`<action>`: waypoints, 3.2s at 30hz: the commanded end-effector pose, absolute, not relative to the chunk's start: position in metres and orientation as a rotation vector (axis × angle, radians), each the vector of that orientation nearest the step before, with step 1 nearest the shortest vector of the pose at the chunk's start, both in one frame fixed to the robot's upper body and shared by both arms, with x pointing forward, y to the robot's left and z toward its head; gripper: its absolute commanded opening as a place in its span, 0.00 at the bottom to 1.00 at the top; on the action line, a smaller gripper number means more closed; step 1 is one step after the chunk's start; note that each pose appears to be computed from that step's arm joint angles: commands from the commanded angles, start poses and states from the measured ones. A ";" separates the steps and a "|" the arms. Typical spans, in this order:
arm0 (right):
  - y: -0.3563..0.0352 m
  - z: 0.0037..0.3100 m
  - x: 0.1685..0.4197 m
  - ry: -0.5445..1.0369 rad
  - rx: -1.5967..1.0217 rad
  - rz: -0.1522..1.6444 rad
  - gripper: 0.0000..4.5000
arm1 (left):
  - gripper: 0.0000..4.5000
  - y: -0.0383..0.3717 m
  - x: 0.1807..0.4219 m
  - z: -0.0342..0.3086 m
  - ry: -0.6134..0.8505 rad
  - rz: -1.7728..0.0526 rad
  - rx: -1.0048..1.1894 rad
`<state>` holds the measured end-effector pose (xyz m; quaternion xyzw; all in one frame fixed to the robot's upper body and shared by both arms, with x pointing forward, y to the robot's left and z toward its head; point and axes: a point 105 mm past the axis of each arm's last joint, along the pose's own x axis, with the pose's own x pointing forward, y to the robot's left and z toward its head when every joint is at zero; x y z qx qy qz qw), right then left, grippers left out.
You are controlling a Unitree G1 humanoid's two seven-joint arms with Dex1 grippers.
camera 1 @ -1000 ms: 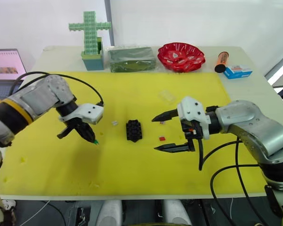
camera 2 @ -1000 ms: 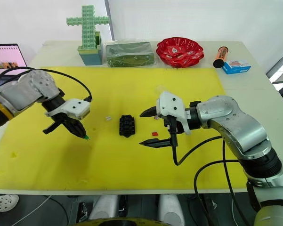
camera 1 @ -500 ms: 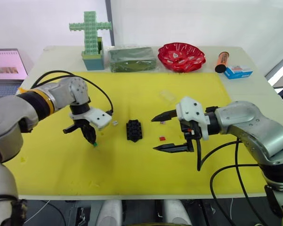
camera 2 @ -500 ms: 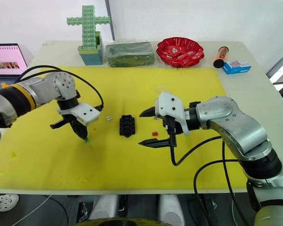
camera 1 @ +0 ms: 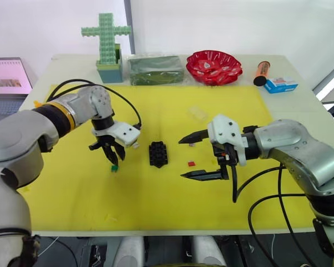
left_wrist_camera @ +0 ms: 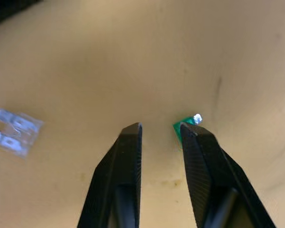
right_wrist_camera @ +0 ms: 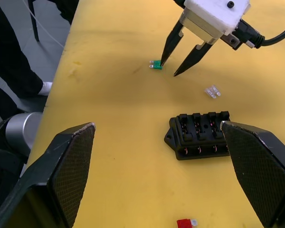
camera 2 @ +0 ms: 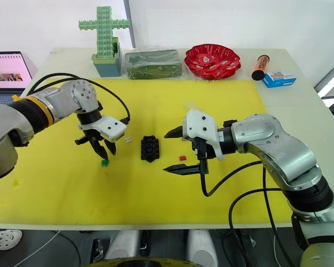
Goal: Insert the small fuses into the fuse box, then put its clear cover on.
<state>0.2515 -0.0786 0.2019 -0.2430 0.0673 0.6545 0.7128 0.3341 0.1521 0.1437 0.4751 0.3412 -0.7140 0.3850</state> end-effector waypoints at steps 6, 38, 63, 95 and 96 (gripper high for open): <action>-0.078 0.209 0.247 0.102 -0.584 1.451 1.00 | 0.31 0.145 0.345 0.188 0.696 -1.715 1.107; -0.042 0.212 0.266 0.018 -0.557 1.530 1.00 | 0.31 0.247 0.245 0.142 0.702 -1.015 -0.157; -0.042 0.205 0.263 0.031 -0.573 1.527 1.00 | 0.71 0.226 0.271 0.119 0.876 -0.975 -0.513; -0.043 0.207 0.262 0.023 -0.603 1.521 1.00 | 0.49 0.215 0.265 0.100 0.878 -0.966 -0.526; -0.043 0.207 0.262 0.023 -0.603 1.522 1.00 | 0.49 0.217 0.266 0.101 0.862 -0.951 -0.538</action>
